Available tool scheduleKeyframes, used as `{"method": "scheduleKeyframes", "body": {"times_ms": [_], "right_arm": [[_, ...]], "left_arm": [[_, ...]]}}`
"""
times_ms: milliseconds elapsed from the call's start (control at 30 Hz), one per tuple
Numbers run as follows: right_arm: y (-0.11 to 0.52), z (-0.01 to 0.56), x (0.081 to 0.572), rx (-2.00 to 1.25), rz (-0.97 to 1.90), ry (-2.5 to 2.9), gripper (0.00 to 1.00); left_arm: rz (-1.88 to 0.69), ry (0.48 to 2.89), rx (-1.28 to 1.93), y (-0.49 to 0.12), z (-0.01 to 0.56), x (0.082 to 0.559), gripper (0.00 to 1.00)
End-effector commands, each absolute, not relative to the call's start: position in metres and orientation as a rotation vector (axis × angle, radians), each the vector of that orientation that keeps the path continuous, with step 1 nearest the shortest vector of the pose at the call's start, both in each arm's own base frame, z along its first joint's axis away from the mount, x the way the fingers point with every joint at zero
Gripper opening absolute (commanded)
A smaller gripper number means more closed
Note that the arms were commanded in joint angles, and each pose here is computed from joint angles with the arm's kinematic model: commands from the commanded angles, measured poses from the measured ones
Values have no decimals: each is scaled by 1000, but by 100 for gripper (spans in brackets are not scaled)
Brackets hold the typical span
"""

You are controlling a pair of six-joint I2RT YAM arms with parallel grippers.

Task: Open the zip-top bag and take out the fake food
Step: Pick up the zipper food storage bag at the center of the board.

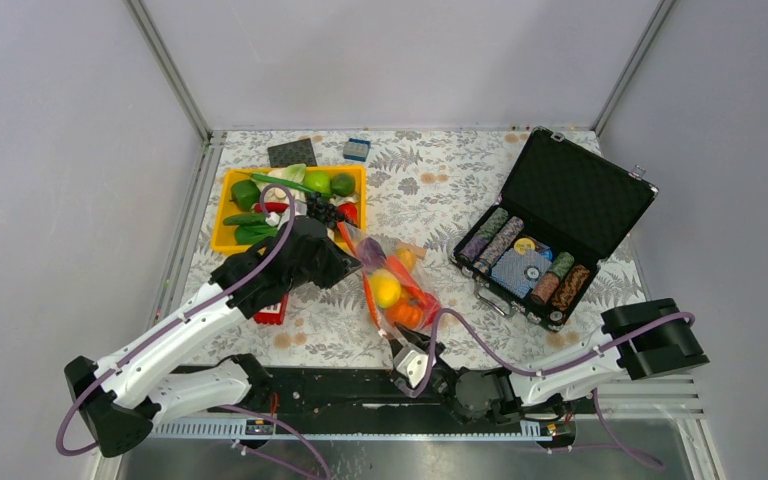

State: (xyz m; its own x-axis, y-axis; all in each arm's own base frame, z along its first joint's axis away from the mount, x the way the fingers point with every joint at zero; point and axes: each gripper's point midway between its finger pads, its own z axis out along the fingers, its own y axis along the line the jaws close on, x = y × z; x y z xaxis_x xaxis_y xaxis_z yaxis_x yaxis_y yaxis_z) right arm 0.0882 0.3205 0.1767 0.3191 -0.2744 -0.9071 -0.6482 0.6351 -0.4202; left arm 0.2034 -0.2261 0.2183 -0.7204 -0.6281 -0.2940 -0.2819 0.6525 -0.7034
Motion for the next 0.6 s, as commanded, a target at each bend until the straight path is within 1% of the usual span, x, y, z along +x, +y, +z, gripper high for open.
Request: {"method": "scheduleKeyframes", "body": {"times_ms": [0, 33, 67, 167, 200, 300, 333, 367, 433, 467, 500, 567], "right_arm": [[315, 197, 92, -759, 347, 1294, 30], [314, 198, 92, -758, 350, 1298, 24], [313, 198, 92, -761, 350, 1304, 16], [311, 199, 93, -776, 336, 1322, 3], [310, 200, 93, -775, 337, 1329, 2], [298, 207, 97, -707, 359, 1375, 0], [293, 211, 98, -682, 373, 1386, 0], [290, 213, 99, -668, 393, 1399, 0], [282, 218, 98, -661, 455, 1440, 0], [279, 218, 98, -666, 488, 1472, 0], [276, 220, 99, -670, 520, 1502, 0], [264, 222, 105, -677, 535, 1577, 0]], "left_arm": [[-990, 2296, -696, -238, 242, 205, 0], [-991, 2296, -695, -238, 242, 205, 0], [-993, 2295, -694, -238, 242, 205, 0], [-1000, 2297, -689, -239, 243, 205, 0], [-1002, 2298, -685, -239, 243, 204, 6], [-1000, 2295, -660, -238, 244, 204, 32], [-1004, 2288, -649, -238, 245, 203, 47], [-1007, 2276, -639, -236, 247, 203, 57], [-999, 2246, -627, -230, 251, 203, 72], [-997, 2225, -618, -227, 255, 204, 79], [-987, 2201, -602, -223, 260, 205, 84], [-960, 2144, -569, -214, 274, 208, 87]]}}
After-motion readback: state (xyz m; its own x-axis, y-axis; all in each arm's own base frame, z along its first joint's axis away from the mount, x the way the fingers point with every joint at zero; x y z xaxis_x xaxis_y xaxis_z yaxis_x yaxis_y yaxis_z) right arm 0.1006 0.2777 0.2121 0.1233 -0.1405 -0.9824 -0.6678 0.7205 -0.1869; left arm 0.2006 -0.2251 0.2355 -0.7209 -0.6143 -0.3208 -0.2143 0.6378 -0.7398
